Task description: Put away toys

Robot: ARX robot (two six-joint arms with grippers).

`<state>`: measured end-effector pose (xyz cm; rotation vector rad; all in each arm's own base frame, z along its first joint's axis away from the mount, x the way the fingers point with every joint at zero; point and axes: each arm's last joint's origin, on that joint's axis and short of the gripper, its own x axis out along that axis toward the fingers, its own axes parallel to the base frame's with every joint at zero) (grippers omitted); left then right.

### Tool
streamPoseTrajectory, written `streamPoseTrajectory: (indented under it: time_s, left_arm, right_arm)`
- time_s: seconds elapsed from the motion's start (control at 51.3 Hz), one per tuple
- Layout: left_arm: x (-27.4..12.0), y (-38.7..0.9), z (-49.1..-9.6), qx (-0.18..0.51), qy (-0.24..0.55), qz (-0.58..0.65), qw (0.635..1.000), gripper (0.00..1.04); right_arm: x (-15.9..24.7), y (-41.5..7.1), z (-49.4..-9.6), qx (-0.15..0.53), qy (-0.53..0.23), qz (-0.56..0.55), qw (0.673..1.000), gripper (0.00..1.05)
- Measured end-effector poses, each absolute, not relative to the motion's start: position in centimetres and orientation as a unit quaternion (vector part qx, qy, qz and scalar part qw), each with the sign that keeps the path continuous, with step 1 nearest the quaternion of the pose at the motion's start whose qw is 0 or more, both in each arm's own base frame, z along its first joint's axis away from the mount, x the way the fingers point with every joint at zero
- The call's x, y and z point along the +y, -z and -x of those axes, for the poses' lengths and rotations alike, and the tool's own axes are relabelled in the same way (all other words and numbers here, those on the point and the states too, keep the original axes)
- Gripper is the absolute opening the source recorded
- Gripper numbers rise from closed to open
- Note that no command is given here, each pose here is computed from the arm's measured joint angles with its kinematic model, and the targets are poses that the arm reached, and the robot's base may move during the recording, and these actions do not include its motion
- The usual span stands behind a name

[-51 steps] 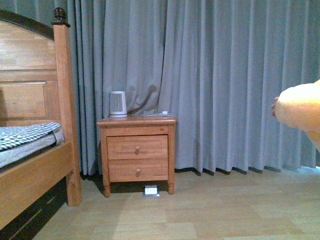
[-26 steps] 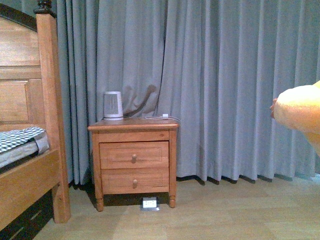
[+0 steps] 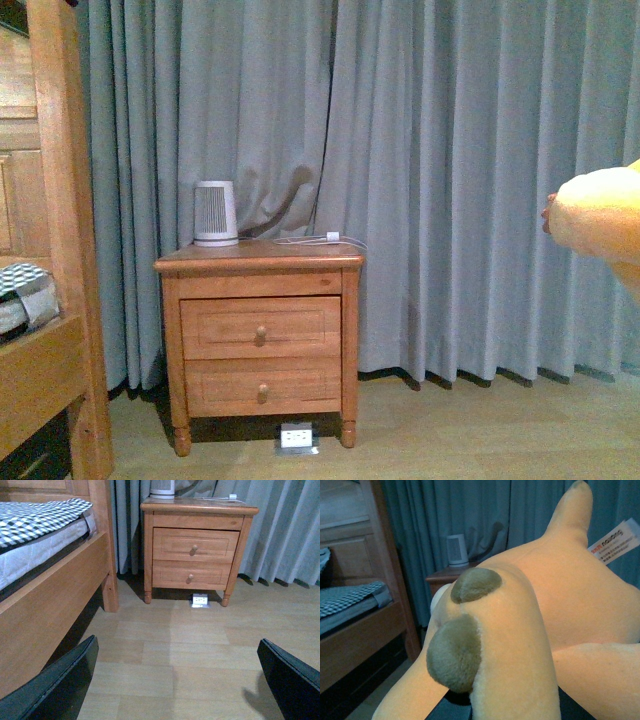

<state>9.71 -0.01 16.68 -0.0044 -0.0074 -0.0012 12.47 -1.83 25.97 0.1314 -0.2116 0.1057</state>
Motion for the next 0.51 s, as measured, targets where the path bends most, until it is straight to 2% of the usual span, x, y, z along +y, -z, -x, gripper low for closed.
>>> streamPoseTrajectory:
  time_s: [0.507]
  left_arm:
    - [-0.01,-16.68,-9.71,-0.004,0.000,0.002,1.000,0.99]
  right_arm:
    - [-1.83,-25.98,-12.47,-0.106,-0.053,-0.066,0.991,0.17]
